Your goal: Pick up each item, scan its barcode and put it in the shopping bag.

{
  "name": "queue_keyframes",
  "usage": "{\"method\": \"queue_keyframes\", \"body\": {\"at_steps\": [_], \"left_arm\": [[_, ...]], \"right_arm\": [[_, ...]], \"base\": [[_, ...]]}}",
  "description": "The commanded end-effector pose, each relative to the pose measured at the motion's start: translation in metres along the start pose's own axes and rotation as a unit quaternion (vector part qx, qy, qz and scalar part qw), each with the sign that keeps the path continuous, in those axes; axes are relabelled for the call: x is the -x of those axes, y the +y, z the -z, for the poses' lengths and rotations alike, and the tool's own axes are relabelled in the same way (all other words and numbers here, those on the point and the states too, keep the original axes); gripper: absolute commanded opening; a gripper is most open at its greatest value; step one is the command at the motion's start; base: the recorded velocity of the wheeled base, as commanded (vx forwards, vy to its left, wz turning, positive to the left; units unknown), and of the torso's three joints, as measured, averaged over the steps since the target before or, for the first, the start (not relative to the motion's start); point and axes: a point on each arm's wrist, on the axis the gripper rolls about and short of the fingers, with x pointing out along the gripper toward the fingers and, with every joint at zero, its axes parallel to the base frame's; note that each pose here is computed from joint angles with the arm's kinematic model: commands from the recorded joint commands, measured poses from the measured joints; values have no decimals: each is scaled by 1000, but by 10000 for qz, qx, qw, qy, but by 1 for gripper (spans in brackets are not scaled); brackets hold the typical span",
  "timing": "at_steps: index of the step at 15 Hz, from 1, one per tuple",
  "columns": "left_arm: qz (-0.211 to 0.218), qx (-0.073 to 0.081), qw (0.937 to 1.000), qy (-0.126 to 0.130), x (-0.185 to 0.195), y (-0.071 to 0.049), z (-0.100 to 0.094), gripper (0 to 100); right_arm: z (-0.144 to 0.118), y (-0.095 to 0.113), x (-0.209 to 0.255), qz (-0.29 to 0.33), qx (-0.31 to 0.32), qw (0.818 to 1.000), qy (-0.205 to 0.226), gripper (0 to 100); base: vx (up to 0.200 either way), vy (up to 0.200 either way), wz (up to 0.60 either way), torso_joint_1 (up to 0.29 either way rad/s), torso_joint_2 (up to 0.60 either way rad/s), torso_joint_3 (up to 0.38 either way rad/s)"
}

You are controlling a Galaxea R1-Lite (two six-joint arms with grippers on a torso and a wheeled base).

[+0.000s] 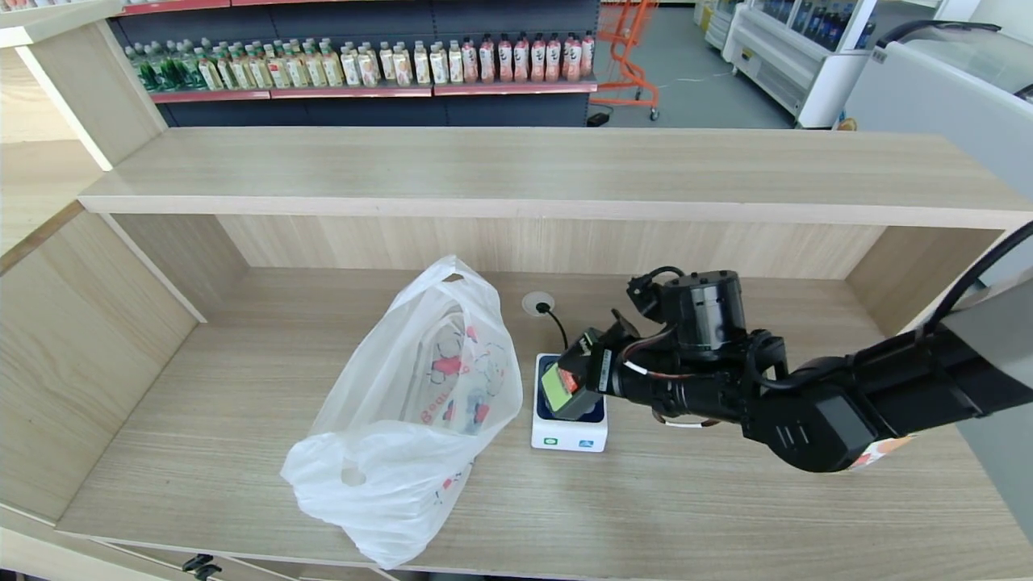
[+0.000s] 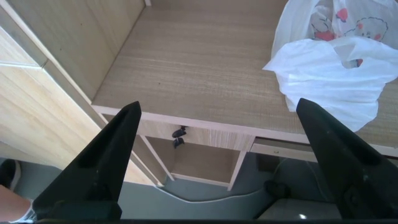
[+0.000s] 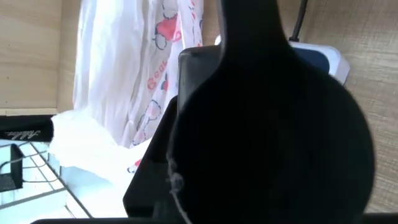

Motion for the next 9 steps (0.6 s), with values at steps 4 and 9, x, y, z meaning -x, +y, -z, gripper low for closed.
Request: {"method": "queue_keyframes", "body": {"at_steps": [4, 9], "left_arm": [[-4, -1, 10000, -1, 0, 0, 0, 100], [-4, -1, 10000, -1, 0, 0, 0, 100]], "right_arm": [[-34, 29, 133, -175, 2273, 9655, -1255, 0], [4, 9, 180, 194, 3138, 9424, -1140, 0]], "base": [[0, 0, 0, 0, 0, 0], [0, 0, 0, 0, 0, 0]]}}
